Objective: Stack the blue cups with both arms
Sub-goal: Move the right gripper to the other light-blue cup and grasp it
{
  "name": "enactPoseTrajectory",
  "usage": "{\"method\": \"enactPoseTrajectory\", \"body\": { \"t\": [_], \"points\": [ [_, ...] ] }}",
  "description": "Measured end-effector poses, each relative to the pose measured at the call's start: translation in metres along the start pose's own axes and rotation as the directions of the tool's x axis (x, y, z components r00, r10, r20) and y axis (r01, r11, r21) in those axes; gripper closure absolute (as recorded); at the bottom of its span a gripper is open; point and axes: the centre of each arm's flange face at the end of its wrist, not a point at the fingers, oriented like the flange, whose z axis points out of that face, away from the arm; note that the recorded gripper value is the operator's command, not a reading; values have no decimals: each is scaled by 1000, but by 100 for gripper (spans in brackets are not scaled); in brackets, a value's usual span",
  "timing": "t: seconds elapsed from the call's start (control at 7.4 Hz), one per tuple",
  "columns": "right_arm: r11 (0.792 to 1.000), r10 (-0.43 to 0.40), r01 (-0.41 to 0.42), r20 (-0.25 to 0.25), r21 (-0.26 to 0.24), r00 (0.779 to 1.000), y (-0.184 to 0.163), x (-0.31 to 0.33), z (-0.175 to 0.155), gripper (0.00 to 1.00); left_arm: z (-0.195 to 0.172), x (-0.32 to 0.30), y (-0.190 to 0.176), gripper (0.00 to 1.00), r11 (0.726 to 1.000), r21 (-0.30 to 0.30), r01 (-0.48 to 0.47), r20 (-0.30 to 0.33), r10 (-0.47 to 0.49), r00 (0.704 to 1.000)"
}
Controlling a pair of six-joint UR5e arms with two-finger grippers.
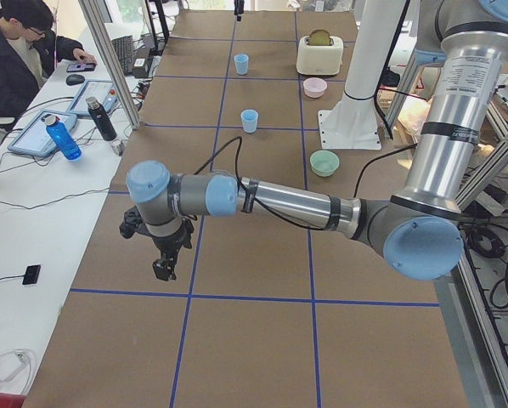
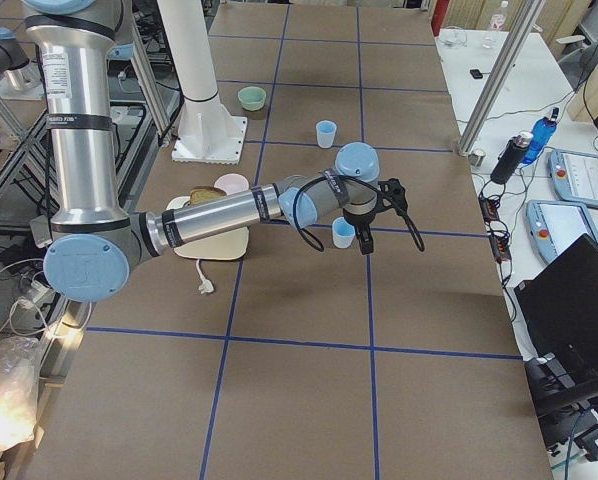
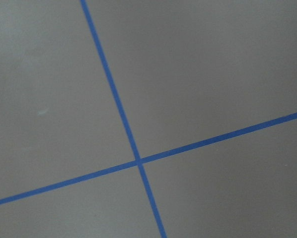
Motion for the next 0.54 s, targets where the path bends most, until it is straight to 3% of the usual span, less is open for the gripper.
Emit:
{"method": "enactPoseTrajectory", "body": {
  "t": [0.27,0.54],
  "points": [
    [999,-13,10,-76,-35,997,2,-38,44,0,14,-26,35,2,999,24,24,2,-24,1000],
    [997,-51,45,-97,-65,994,2,-73,81,1,20,-31,46,2,999,32,22,4,-22,1000]
  ]
}}
